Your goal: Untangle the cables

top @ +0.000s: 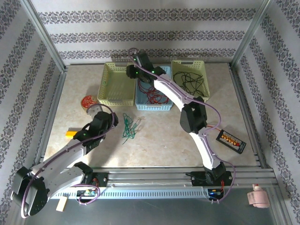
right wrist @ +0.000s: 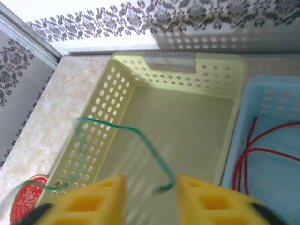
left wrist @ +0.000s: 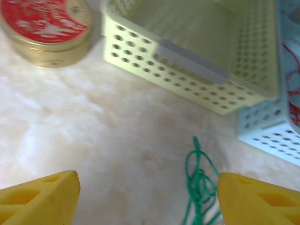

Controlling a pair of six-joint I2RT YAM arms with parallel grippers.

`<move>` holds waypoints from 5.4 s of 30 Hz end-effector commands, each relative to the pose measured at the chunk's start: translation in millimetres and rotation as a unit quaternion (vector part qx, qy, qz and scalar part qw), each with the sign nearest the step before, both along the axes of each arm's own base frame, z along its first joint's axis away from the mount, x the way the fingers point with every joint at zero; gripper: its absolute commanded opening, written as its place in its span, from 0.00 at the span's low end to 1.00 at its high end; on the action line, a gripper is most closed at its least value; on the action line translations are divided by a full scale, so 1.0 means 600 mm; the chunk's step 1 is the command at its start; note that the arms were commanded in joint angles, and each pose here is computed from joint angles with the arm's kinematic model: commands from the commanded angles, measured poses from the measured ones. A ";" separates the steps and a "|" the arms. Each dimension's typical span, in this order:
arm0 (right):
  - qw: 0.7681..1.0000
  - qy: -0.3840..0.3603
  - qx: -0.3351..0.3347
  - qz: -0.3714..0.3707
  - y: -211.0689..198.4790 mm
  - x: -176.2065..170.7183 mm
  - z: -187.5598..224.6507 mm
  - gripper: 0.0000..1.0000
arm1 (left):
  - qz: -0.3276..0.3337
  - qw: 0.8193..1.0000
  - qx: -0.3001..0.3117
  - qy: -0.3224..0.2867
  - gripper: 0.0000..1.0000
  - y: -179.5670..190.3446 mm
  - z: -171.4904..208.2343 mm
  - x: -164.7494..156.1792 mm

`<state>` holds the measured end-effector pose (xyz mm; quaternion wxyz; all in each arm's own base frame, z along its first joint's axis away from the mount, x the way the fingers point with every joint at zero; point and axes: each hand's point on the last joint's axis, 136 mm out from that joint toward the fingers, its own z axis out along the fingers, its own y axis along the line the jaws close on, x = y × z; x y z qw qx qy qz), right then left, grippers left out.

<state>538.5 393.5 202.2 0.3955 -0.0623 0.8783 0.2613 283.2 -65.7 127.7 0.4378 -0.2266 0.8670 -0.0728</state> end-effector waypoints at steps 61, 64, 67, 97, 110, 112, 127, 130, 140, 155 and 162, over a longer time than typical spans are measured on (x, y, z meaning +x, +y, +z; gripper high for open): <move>0.919 0.225 -0.155 0.285 -0.054 -0.453 -0.295 0.00 | -0.204 0.964 0.015 0.169 0.34 -0.112 -0.170 0.019; 0.929 0.219 -0.150 0.257 -0.081 -0.442 -0.284 0.00 | -0.197 0.963 0.027 0.182 0.21 -0.102 -0.185 0.013; 0.940 0.206 -0.151 0.227 -0.113 -0.435 -0.270 0.00 | -0.184 0.962 0.039 0.198 0.05 -0.089 -0.199 0.005; 0.893 0.184 -0.117 0.393 0.001 -0.513 -0.248 0.64 | -0.211 0.971 -0.034 0.111 0.31 -0.130 -0.097 0.026; 0.923 0.156 -0.093 0.339 -0.016 -0.465 -0.208 0.63 | -0.057 0.994 -0.075 0.048 0.43 -0.023 -0.055 0.016; 0.922 0.152 -0.091 0.345 -0.004 -0.464 -0.200 0.61 | -0.024 0.996 -0.066 0.058 0.45 -0.002 -0.058 0.009; 0.903 0.179 -0.125 0.369 0.073 -0.449 -0.237 0.52 | 0.051 0.991 -0.026 0.120 0.46 0.046 -0.086 -0.021; 0.902 0.182 -0.132 0.370 0.076 -0.447 -0.245 0.51 | 0.053 0.992 -0.022 0.116 0.46 0.049 -0.084 -0.024; 0.885 0.157 -0.235 0.369 0.073 -0.447 -0.276 0.50 | 0.051 0.991 -0.017 0.123 0.47 0.051 -0.090 -0.027; 0.857 0.128 -0.322 0.382 0.078 -0.467 -0.297 0.51 | 0.050 0.991 -0.014 0.124 0.47 0.054 -0.094 -0.030; 0.859 0.114 -0.336 0.368 0.076 -0.450 -0.300 0.15 | 0.034 0.992 -0.014 0.122 0.47 0.047 -0.089 -0.027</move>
